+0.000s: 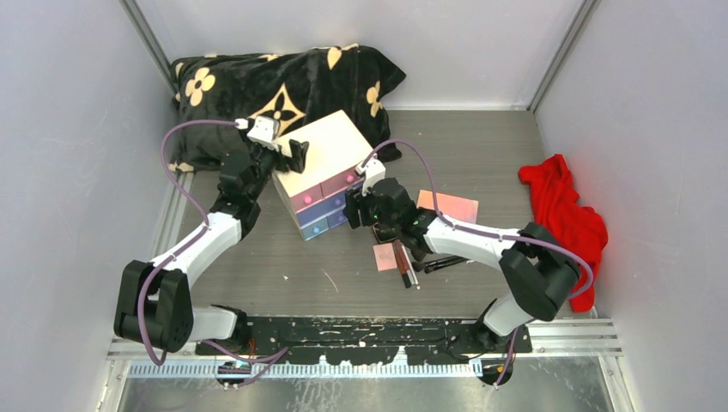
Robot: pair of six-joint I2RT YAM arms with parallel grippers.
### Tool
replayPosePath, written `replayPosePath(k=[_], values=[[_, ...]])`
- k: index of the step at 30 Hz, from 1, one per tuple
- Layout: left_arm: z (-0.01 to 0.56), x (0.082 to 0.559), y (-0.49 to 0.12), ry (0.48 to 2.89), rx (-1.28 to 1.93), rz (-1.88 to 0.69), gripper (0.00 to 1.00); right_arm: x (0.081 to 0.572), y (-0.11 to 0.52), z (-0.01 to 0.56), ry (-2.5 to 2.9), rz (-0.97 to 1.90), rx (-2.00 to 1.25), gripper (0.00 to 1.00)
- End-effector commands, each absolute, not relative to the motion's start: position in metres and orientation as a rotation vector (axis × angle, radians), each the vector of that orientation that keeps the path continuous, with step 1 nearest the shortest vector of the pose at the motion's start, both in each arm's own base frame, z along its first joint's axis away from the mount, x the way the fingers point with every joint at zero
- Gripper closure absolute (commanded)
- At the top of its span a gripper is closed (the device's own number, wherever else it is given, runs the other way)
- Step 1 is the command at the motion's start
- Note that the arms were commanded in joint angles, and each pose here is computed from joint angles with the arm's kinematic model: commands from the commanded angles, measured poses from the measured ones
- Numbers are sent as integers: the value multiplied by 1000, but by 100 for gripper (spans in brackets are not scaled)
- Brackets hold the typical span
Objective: Organize the makeup
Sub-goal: Open the drawer in the storage box.
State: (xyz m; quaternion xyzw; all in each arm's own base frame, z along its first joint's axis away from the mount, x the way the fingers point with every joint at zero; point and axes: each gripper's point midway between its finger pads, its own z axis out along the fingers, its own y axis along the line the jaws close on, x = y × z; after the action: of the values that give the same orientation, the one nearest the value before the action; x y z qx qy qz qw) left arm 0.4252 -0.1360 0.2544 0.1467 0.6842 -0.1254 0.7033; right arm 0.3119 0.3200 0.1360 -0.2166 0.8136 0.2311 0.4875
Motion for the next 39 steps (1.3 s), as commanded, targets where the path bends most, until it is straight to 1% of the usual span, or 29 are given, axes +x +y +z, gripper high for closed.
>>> replayPosePath(k=[1, 4, 8, 12, 23, 35, 36, 39], values=[[117, 388, -131, 1965, 423, -266, 0, 320, 352, 174, 1860, 705, -499, 35], [116, 388, -131, 1968, 423, -266, 0, 322, 357, 175, 1855, 711, -505, 35], [116, 389, -131, 1970, 422, -264, 0, 322, 365, 179, 1846, 735, -524, 39], [116, 389, -131, 1970, 423, -263, 0, 321, 373, 186, 1833, 746, -531, 40], [117, 388, -131, 1966, 419, -263, 0, 329, 386, 172, 1854, 682, -521, 40], [116, 388, -131, 1967, 421, -263, 0, 333, 383, 186, 1809, 590, -502, 44], [116, 388, -131, 1965, 421, -263, 0, 333, 383, 186, 1810, 589, -504, 48], [117, 387, -131, 1962, 421, -263, 0, 332, 385, 184, 1814, 594, -520, 70]])
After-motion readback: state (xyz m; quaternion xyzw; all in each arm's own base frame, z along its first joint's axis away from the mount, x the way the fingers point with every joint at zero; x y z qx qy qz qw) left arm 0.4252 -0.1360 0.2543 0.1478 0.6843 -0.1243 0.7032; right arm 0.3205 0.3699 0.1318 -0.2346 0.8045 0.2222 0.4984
